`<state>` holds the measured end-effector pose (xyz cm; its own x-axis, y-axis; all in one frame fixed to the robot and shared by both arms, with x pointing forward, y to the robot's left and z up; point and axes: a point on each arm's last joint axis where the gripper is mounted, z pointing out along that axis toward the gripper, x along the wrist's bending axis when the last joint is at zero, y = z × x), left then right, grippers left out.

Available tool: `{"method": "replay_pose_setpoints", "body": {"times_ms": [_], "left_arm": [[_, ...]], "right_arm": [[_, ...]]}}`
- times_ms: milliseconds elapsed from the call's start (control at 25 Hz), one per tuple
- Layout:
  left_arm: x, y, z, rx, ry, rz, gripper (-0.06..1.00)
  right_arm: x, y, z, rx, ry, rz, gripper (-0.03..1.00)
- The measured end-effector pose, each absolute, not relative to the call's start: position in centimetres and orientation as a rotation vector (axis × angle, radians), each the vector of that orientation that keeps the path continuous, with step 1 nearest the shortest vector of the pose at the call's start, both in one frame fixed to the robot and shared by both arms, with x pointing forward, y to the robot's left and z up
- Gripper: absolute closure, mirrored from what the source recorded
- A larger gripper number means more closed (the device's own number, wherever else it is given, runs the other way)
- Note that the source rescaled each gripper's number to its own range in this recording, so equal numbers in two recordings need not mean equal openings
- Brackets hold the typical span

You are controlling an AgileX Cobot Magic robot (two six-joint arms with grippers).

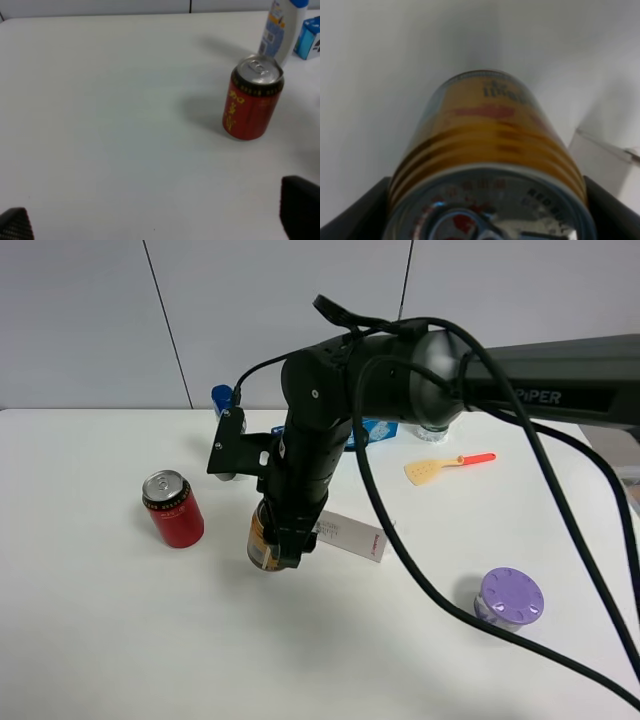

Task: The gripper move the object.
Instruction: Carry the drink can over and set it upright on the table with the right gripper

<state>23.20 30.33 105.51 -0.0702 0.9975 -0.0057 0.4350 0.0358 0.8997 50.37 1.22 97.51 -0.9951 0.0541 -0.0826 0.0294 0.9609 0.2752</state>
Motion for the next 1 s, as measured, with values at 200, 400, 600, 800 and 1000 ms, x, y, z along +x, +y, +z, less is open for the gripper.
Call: {"method": "replay_pose_setpoints", "body": {"times_ms": [200,400,600,800,1000], "left_arm": [[23.2,30.3,105.5,1.484,1.598,0.995,-0.06],[23.2,30.3,105.5,1.484,1.598,0.995,-0.06],[23.2,30.3,105.5,1.484,1.598,0.995,-0.06],[23.2,30.3,105.5,1.484,1.598,0.995,-0.06],[23.2,30.3,105.5,1.484,1.598,0.995,-0.06]], "right_arm": [[50.6,1.5,95.4,0.071,3.063,0.368,0.97],[50.7,1.7,94.2,0.068,3.077,0.345,0.97],[49.9,2.4,93.3,-0.015,3.093,0.313,0.97],[49.4,2.8,92.8,-0.044,3.107,0.291,0.97],[49.6,2.6,92.7,-0.085,3.09,0.242,0.97]]}}
